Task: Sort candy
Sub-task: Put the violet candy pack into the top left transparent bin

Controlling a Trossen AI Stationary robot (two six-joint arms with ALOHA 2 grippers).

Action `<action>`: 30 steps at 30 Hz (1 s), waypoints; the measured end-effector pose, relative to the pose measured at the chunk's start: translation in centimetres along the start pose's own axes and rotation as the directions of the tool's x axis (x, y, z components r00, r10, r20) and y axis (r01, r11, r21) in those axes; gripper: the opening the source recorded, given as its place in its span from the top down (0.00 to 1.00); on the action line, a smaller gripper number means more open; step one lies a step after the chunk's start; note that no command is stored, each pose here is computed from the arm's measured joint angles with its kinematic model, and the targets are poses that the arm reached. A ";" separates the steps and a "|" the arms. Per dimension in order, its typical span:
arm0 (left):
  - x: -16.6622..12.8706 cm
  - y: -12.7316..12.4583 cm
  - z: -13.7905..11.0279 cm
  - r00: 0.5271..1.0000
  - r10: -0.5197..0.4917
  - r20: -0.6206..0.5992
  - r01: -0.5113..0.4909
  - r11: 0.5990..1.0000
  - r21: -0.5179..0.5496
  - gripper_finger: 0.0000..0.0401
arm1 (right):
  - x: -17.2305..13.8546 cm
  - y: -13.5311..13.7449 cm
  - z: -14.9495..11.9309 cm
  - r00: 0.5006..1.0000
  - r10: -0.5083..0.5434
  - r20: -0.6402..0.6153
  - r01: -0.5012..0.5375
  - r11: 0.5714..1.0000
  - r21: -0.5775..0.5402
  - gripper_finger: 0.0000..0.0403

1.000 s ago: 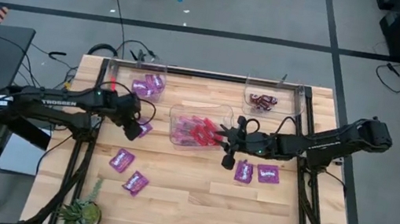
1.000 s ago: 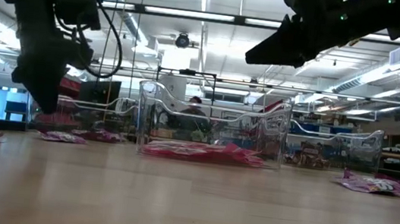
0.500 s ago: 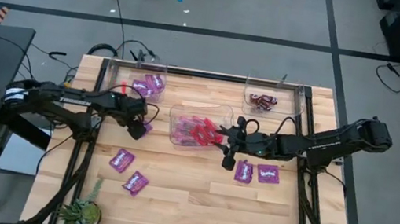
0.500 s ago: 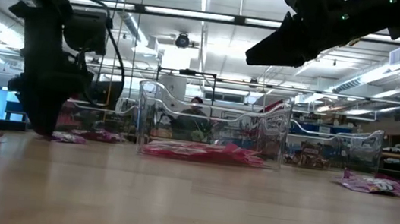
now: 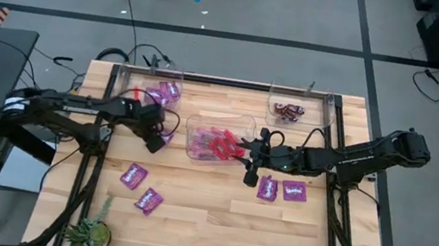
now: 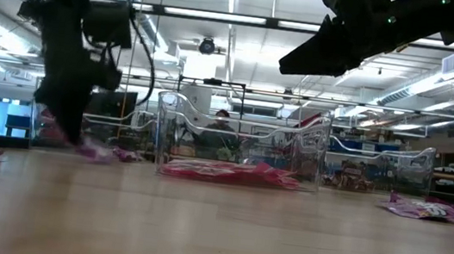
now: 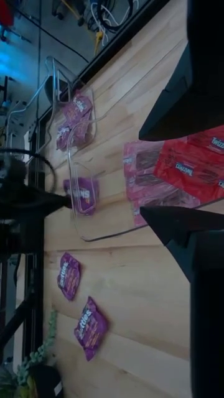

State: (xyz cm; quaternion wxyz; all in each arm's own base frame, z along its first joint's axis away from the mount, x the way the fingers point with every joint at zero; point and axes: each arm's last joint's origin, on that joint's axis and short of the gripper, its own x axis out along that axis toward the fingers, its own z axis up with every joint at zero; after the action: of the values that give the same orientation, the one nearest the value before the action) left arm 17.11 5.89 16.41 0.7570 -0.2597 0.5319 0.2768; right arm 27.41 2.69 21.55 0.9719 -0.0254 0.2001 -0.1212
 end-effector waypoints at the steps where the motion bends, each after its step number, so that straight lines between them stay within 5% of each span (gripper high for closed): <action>1: -0.7 -0.2 0.3 0.999 -0.030 0.022 0.030 1.000 0.006 0.97 | 0.0 0.0 0.0 1.000 0.000 0.000 0.000 1.000 0.000 0.59; 5: -4.2 -0.3 1.9 0.985 -0.073 0.156 0.073 0.997 0.009 0.99 | 0.0 0.0 0.0 1.000 0.000 0.001 0.000 1.000 0.001 0.59; 12: -9.4 2.7 4.6 0.915 0.079 0.395 -0.038 0.993 -0.112 1.00 | 0.0 0.0 0.0 1.000 0.000 0.003 0.000 1.000 -0.004 0.59; 22: -8.2 8.9 7.8 0.881 0.163 0.444 -0.047 0.964 -0.260 1.00 | 0.0 -0.1 0.0 1.000 -0.002 0.003 0.002 1.000 -0.009 0.59; 30: -6.5 10.1 9.0 0.893 0.134 0.430 -0.073 0.985 -0.157 0.94 | 0.0 -0.1 0.0 1.000 -0.002 0.003 0.002 1.000 -0.007 0.59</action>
State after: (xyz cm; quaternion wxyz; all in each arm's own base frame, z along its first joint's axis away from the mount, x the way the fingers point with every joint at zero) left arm 14.23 18.39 24.30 0.8220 -0.2129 0.3405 0.4039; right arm 27.42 2.64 21.59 0.9720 -0.0291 0.1992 -0.1213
